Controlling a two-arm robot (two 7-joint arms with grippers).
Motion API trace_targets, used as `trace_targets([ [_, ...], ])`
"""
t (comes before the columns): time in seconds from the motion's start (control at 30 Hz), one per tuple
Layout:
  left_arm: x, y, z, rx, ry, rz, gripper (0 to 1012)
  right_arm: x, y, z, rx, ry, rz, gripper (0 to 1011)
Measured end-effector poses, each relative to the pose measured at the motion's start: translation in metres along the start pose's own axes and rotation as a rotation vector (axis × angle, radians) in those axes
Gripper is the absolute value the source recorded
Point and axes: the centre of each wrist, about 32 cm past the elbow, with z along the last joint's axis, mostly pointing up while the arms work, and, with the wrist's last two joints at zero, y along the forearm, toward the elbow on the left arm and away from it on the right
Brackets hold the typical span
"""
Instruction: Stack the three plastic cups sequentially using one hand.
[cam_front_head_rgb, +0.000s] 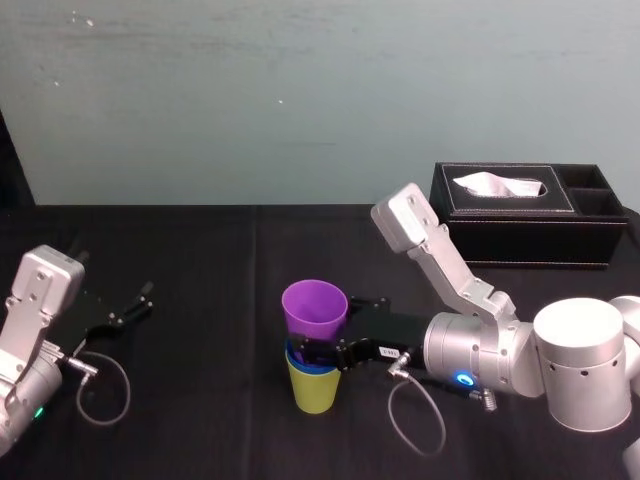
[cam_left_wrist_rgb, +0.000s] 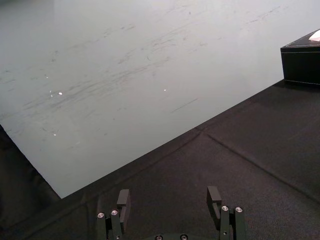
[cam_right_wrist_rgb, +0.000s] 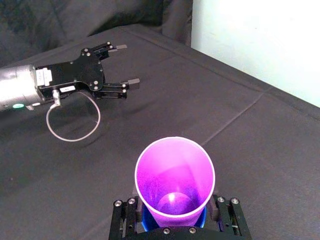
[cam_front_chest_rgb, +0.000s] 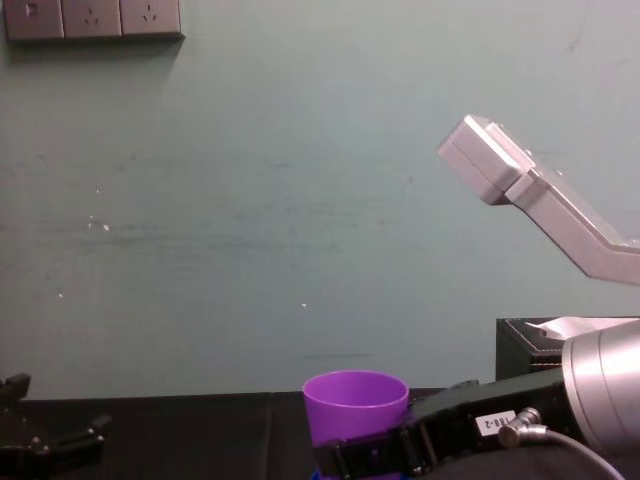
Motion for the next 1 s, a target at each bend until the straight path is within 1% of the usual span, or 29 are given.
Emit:
trace_targets([
  [0.07,0.0000,0.000,0.000,0.000,0.000,0.000,1000,0.0000,0.000,0.000,0.000,0.000,0.000,726],
  [0.1,0.0000,0.000,0.000,0.000,0.000,0.000,1000,0.0001,0.000,0.000,0.000,0.000,0.000,761],
  [0.23,0.0000,0.000,0.000,0.000,0.000,0.000,1000,0.0001,0.000,0.000,0.000,0.001,-0.001,821],
  [0.27,0.0000,0.000,0.000,0.000,0.000,0.000,1000,0.0001,0.000,0.000,0.000,0.001,-0.001,875],
  [0.47,0.0000,0.000,0.000,0.000,0.000,0.000,1000,0.0000,0.000,0.000,0.000,0.002,-0.001,1003],
  [0.63,0.0000,0.000,0.000,0.000,0.000,0.000,1000,-0.0002,0.000,0.001,0.000,0.002,0.000,1002],
  [0.77,0.0000,0.000,0.000,0.000,0.000,0.000,1000,-0.0014,-0.002,0.000,0.021,-0.014,0.006,1003],
  [0.83,0.0000,0.000,0.000,0.000,0.000,0.000,1000,-0.0033,-0.005,0.000,0.047,-0.027,0.002,1003],
  [0.87,0.0000,0.000,0.000,0.000,0.000,0.000,1000,-0.0047,-0.007,0.000,0.068,-0.033,-0.007,1003],
  [0.9,0.0000,0.000,0.000,0.000,0.000,0.000,1000,-0.0050,-0.008,-0.001,0.079,-0.034,-0.013,1003],
  [0.93,0.0000,0.000,0.000,0.000,0.000,0.000,1000,-0.0055,-0.010,-0.002,0.100,-0.036,-0.030,1003],
  [0.97,0.0000,0.000,0.000,0.000,0.000,0.000,1000,-0.0055,-0.010,-0.002,0.100,-0.036,-0.030,1003],
  [1.0,0.0000,0.000,0.000,0.000,0.000,0.000,1000,-0.0060,-0.013,-0.002,0.122,-0.034,-0.049,1003],
])
